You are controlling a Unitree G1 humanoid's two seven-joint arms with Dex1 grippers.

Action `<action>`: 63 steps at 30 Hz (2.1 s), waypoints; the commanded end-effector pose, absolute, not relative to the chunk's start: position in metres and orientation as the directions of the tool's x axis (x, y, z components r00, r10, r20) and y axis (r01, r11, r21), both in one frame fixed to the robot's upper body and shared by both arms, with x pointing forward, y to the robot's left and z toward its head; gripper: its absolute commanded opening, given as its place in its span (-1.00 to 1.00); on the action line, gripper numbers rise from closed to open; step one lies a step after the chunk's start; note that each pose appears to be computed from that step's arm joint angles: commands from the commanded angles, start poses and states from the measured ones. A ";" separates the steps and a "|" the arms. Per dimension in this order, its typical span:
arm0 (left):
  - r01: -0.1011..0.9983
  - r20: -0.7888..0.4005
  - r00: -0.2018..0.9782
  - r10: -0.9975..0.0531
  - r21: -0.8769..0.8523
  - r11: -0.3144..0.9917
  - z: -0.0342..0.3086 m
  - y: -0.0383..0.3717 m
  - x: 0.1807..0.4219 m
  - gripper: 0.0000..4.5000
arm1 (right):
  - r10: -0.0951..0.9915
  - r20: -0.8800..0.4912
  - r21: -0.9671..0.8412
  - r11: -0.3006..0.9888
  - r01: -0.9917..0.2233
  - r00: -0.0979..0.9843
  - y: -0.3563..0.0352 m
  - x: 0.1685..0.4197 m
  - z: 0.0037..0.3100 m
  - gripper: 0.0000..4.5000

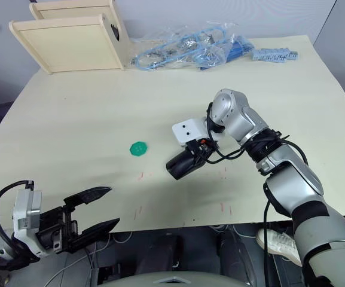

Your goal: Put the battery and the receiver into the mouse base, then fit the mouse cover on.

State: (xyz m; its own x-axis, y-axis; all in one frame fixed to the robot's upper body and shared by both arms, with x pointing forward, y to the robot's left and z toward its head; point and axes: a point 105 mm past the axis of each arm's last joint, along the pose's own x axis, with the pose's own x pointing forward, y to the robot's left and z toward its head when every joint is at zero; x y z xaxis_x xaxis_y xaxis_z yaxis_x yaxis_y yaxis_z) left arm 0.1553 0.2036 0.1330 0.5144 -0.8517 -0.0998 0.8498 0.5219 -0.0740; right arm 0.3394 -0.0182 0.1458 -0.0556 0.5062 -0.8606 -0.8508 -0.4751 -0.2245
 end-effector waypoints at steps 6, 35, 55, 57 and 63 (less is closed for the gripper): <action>0.857 -0.093 0.507 -0.857 -0.055 0.512 0.133 0.205 0.151 1.00 | 0.505 -0.861 -0.236 -0.501 -0.833 -0.060 -0.016 0.337 0.146 0.07; 0.861 -0.091 0.502 -0.860 -0.046 0.507 0.136 0.202 0.154 1.00 | 0.533 -0.844 -0.259 -0.499 -0.827 -0.057 -0.011 0.338 0.153 0.07; 0.862 -0.089 0.500 -0.861 -0.047 0.506 0.137 0.202 0.155 1.00 | 0.541 -0.839 -0.262 -0.499 -0.826 -0.061 -0.010 0.337 0.155 0.07; 0.861 -0.089 0.501 -0.861 -0.048 0.506 0.137 0.202 0.155 1.00 | 0.542 -0.838 -0.257 -0.498 -0.828 -0.066 -0.010 0.336 0.155 0.07; 0.860 -0.091 0.502 -0.860 -0.050 0.508 0.136 0.202 0.154 1.00 | 0.554 -0.830 -0.277 -0.496 -0.823 -0.055 -0.008 0.338 0.156 0.07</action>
